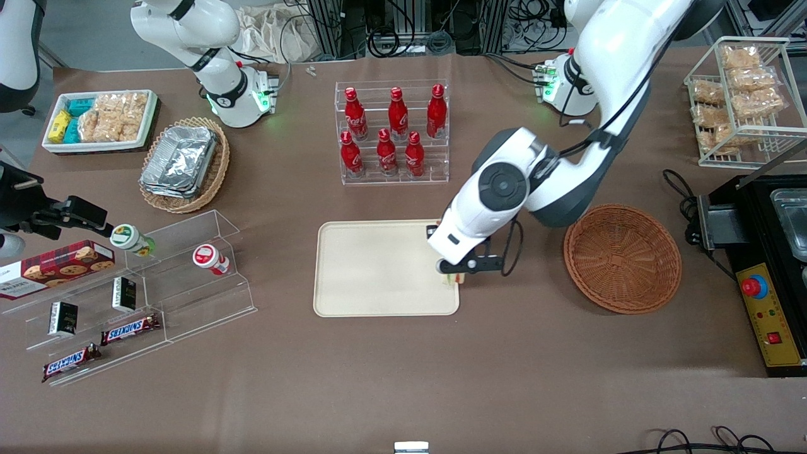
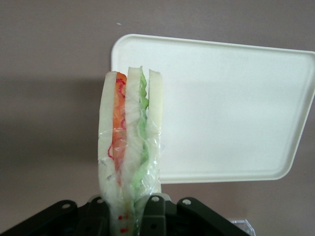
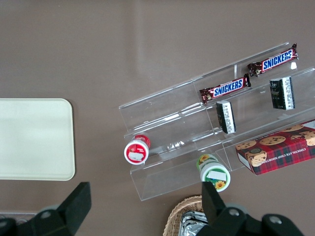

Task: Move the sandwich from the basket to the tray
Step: 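Carry the sandwich over the cream tray with the left gripper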

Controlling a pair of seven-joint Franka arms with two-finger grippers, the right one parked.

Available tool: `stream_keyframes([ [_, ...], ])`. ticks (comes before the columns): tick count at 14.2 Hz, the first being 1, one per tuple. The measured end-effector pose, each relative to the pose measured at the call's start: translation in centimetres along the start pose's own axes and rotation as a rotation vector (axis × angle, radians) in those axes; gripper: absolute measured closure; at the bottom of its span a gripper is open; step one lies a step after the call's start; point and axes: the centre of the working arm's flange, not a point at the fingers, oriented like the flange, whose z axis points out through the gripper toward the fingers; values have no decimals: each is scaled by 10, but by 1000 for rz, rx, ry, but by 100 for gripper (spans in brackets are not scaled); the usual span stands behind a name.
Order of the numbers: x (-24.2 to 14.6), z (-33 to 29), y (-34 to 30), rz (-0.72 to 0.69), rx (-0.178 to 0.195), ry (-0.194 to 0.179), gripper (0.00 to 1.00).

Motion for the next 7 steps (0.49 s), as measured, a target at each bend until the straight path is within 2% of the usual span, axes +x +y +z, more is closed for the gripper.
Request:
stream_keyframes([
  [3,2,54,11,50,33,16,84],
  [5,3,76,15,68,30,33,84],
  [7,6,94,13,67,25,25,84],
])
